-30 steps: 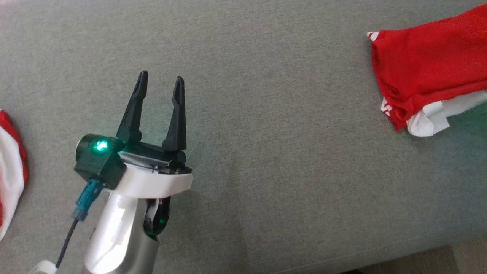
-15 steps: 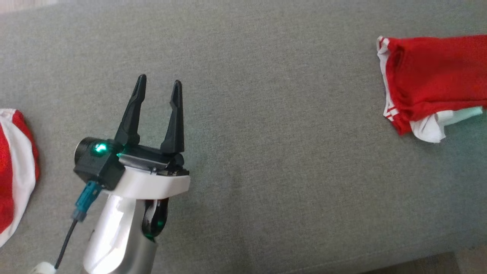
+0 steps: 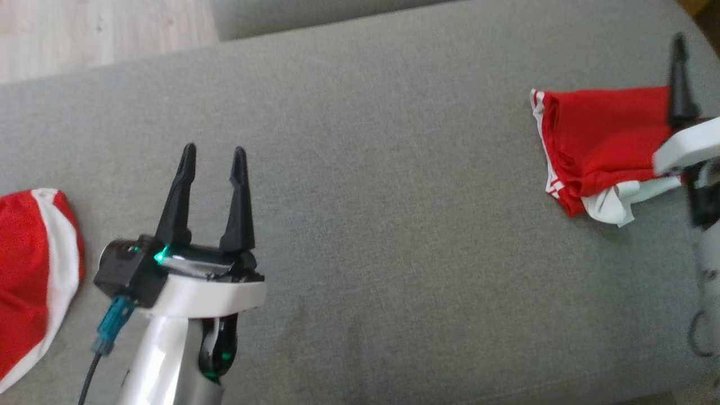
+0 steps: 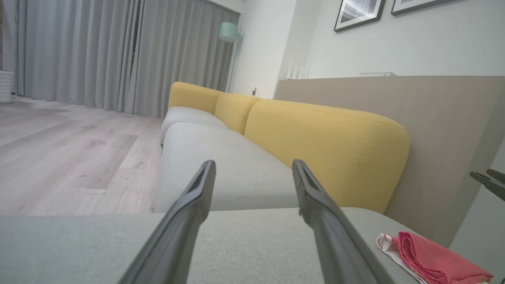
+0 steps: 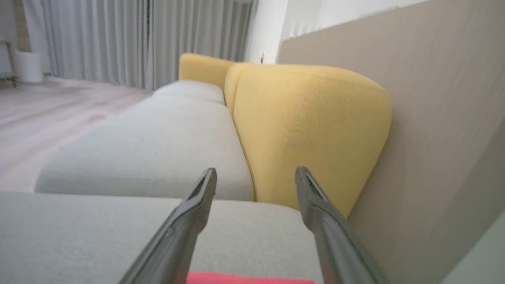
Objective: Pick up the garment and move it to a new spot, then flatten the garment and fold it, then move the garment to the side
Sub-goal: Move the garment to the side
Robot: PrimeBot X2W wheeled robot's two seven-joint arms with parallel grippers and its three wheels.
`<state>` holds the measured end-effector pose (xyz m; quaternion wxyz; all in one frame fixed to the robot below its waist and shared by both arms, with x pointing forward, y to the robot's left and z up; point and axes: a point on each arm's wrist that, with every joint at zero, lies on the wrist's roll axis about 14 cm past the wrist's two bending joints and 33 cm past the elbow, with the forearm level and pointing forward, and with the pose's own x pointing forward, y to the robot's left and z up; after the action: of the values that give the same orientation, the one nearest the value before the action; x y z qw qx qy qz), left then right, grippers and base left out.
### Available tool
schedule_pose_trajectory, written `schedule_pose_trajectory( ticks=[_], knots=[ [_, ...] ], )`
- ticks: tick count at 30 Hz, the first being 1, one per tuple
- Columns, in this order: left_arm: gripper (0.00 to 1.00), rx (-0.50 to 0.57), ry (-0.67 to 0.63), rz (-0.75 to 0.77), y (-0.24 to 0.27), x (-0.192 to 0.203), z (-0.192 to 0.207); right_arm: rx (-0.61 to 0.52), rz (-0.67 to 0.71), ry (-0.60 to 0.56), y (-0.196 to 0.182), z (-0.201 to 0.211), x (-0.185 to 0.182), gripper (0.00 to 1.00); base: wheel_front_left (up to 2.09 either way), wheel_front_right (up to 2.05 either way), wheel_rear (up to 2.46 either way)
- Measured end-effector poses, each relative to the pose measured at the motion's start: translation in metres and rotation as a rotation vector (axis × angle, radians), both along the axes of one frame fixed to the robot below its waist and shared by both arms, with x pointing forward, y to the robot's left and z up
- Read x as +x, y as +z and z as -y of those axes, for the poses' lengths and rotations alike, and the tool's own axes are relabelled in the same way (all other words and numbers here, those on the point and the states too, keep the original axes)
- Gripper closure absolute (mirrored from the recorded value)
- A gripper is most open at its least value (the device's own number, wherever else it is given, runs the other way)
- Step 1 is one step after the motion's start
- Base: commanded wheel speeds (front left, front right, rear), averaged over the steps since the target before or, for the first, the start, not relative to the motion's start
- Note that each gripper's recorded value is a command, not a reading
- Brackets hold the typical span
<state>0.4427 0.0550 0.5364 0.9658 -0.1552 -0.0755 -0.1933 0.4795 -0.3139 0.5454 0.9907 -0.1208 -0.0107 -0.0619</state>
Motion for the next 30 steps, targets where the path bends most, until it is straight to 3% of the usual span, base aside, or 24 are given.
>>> schedule_pose_trajectory(
  ticks=[7, 15, 22, 30],
  knots=[
    [0.00, 0.009, 0.069, 0.012, 0.008, -0.019, -0.024, 0.183, 0.137, 0.073, 0.016, -0.055, -0.019, 0.00, 0.00, 0.00, 0.00],
    [0.00, 0.025, 0.139, -0.025, -0.003, -0.047, -0.050, 0.310, 0.110, 0.095, -0.014, -0.093, -0.057, 0.00, 0.00, 0.00, 0.00],
    [0.00, 0.024, 0.177, -0.081, -0.019, -0.068, -0.063, 0.369, 0.022, 0.135, -0.049, -0.118, -0.093, 0.00, 0.00, 0.00, 0.00],
    [0.00, 0.015, 0.191, -0.086, -0.020, -0.069, -0.067, 0.402, 0.050, 0.147, -0.042, -0.123, -0.095, 0.00, 0.00, 0.00, 0.00]
  ],
)
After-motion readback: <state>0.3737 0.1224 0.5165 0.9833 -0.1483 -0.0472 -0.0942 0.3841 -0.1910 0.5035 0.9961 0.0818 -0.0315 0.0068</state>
